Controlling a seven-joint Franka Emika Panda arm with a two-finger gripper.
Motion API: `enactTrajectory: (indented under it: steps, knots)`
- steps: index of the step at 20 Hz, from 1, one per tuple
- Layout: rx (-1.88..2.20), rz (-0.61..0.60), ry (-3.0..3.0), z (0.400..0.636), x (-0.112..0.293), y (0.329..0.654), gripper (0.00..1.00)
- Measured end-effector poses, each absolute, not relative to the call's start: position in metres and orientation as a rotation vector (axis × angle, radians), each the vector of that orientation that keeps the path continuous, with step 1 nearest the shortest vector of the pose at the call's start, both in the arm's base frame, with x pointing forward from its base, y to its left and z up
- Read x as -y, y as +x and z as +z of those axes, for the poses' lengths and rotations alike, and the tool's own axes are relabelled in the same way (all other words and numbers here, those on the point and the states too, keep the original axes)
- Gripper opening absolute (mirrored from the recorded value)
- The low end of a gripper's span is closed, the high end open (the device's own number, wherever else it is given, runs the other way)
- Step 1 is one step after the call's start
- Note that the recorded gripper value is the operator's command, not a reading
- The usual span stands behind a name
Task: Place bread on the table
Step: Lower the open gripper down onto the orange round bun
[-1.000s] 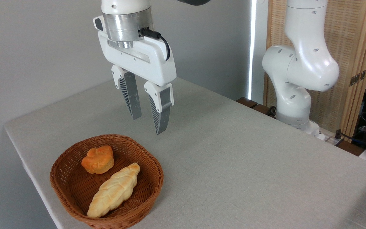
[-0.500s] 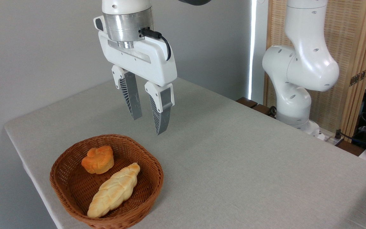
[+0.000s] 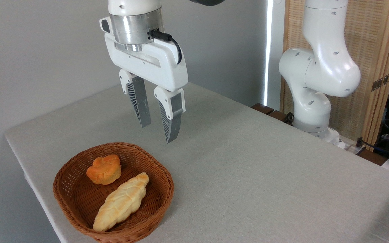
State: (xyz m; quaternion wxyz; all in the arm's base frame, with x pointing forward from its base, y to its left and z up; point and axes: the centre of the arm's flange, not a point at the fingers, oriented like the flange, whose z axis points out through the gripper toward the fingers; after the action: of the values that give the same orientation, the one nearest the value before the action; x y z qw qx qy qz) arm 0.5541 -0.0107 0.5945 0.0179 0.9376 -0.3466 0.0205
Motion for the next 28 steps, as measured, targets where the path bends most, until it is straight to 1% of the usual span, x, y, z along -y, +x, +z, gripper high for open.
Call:
enactTrajectory:
  steps: [3,8,10,12,15,18,22,28]
  knots:
    - [1.07,0.08,2.902,0.595,0.012,0.555,1.0]
    - [1.049,0.175,2.867,0.599,0.019,0.56,1.0]
    - [1.03,0.232,2.832,0.596,0.027,0.564,1.0]
    - [1.017,0.271,2.799,0.584,0.038,0.569,1.0]
    - [1.002,0.31,2.751,0.559,0.059,0.576,1.0]
    - [0.955,0.386,2.715,0.535,0.074,0.583,1.0]
    - [0.912,0.468,2.701,0.516,0.084,0.59,1.0]
    - [0.926,0.488,2.702,0.482,0.105,0.598,1.0]
